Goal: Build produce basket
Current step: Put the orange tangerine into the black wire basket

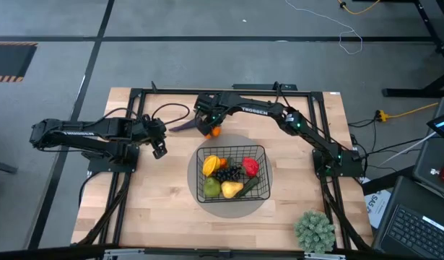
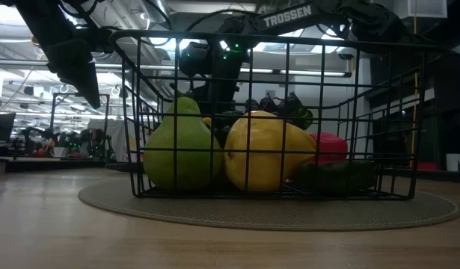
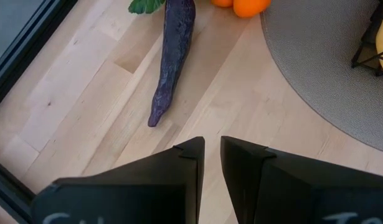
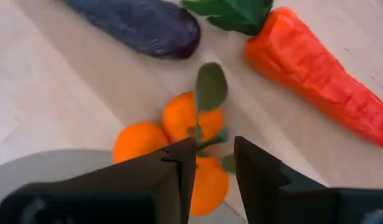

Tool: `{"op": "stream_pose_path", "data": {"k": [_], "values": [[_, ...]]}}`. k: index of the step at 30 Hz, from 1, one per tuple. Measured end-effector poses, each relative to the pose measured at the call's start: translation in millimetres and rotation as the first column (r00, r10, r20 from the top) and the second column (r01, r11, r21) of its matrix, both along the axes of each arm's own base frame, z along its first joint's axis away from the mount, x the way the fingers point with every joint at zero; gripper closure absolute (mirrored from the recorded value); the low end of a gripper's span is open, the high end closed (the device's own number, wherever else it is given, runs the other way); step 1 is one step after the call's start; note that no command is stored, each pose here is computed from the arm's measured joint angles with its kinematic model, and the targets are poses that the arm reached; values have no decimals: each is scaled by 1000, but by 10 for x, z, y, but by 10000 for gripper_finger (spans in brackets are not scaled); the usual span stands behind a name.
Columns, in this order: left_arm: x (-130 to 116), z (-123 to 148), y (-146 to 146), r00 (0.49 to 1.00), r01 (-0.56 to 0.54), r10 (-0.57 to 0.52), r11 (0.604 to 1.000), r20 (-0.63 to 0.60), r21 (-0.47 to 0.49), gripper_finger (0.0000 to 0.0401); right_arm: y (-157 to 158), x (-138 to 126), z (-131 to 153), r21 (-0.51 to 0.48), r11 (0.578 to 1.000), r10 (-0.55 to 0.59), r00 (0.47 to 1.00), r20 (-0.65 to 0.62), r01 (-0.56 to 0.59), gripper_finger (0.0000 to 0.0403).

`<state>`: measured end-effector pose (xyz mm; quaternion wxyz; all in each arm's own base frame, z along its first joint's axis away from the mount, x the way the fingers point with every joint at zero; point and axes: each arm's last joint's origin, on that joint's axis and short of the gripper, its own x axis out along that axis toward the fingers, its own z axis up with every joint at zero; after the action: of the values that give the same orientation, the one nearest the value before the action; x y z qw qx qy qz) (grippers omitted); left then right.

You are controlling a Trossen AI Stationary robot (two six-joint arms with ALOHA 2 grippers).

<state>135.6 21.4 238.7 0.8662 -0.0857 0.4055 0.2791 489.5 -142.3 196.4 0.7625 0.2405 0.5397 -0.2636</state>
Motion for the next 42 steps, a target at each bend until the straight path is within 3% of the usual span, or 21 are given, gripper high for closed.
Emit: {"op": "stream_pose_path", "data": {"k": [11,21,24,29,36,42], "values": [[0,0,0,1000,0,0,1000,0,0,360,-13,55,-119,15,999,-41,999,32,40,305],[0,0,0,1000,0,0,1000,0,0,360,-16,72,-211,12,1000,-8,1000,13,7,306],[0,0,0,1000,0,0,1000,0,0,360,-3,70,-213,43,998,34,999,15,-34,325],[0,0,0,1000,0,0,1000,0,0,360,8,69,-214,22,990,142,990,3,-142,393],[-1,0,0,1000,0,0,1000,-1,0,360,69,78,-159,-6,975,223,975,2,-223,401],[-1,0,0,1000,0,0,1000,-1,0,360,153,58,191,-59,959,281,959,48,-278,402]]}}
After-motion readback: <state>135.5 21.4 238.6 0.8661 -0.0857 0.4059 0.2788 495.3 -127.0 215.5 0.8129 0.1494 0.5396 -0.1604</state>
